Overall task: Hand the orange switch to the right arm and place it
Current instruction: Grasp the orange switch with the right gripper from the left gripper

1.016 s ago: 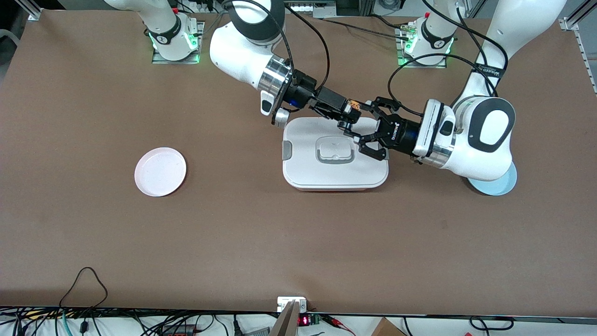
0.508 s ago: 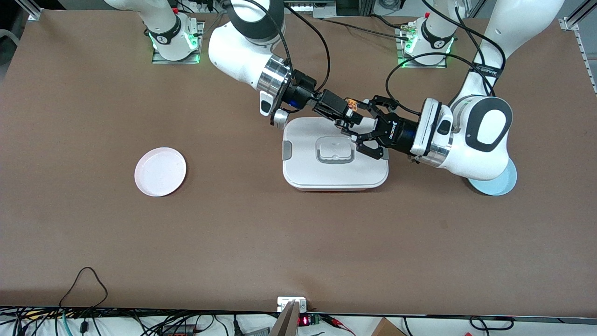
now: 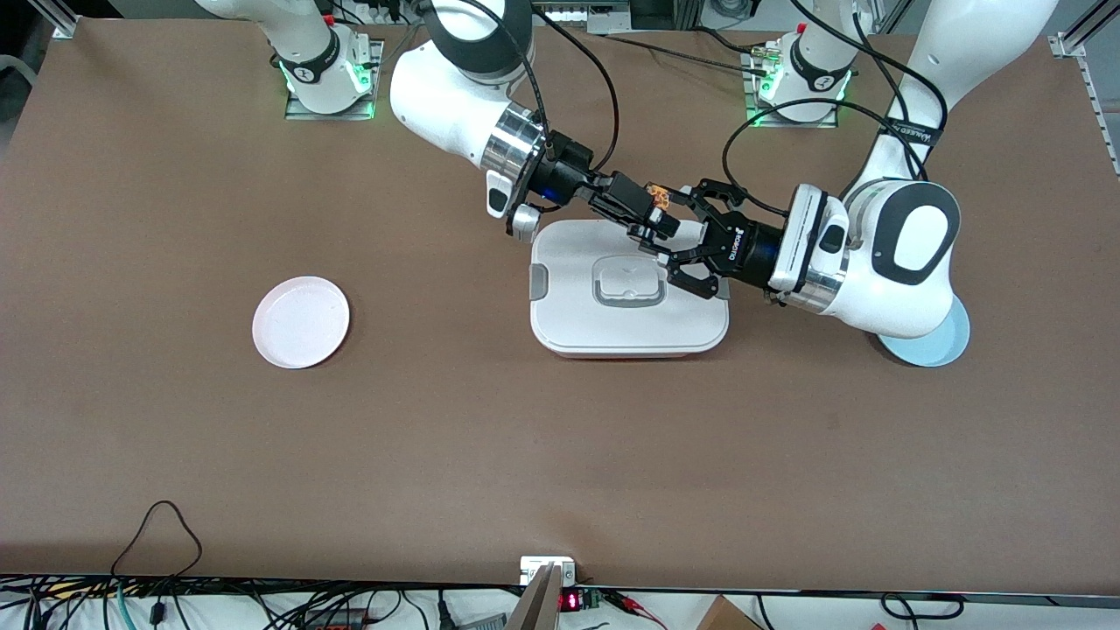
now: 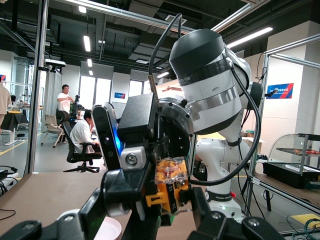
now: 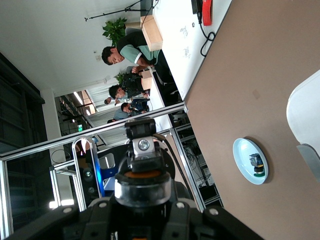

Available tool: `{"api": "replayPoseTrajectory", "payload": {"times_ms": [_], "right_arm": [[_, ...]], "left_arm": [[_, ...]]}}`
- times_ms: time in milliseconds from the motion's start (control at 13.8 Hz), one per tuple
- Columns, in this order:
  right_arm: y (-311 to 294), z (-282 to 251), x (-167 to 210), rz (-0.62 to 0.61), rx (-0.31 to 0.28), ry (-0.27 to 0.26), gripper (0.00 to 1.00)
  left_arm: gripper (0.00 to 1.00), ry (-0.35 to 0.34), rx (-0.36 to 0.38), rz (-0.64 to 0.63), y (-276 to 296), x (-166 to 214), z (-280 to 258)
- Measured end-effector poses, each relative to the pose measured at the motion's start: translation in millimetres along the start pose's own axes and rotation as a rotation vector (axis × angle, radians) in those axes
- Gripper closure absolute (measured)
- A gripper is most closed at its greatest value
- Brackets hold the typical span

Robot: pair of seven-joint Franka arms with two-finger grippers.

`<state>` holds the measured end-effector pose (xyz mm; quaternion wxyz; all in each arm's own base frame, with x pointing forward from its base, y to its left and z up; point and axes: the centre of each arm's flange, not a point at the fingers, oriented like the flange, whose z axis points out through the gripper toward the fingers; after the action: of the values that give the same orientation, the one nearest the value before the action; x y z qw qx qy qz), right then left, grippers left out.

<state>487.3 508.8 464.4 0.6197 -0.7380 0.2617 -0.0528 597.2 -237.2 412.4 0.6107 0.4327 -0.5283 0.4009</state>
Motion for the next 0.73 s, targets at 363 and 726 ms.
{"api": "replayPoseTrajectory", "payload": {"times_ms": [363, 726], "right_arm": [[-1.6, -1.0, 2.7, -0.019, -0.005, 0.003, 0.67], [-14.9, -9.7, 29.1, -0.051, 0.008, -0.002, 0.67]], "left_arm": [[0.19, 0.0, 0.002, 0.0, -0.3, 0.0, -0.2], [0.0, 0.002, 0.016, 0.002, -1.4, 0.9, -5.5]]}}
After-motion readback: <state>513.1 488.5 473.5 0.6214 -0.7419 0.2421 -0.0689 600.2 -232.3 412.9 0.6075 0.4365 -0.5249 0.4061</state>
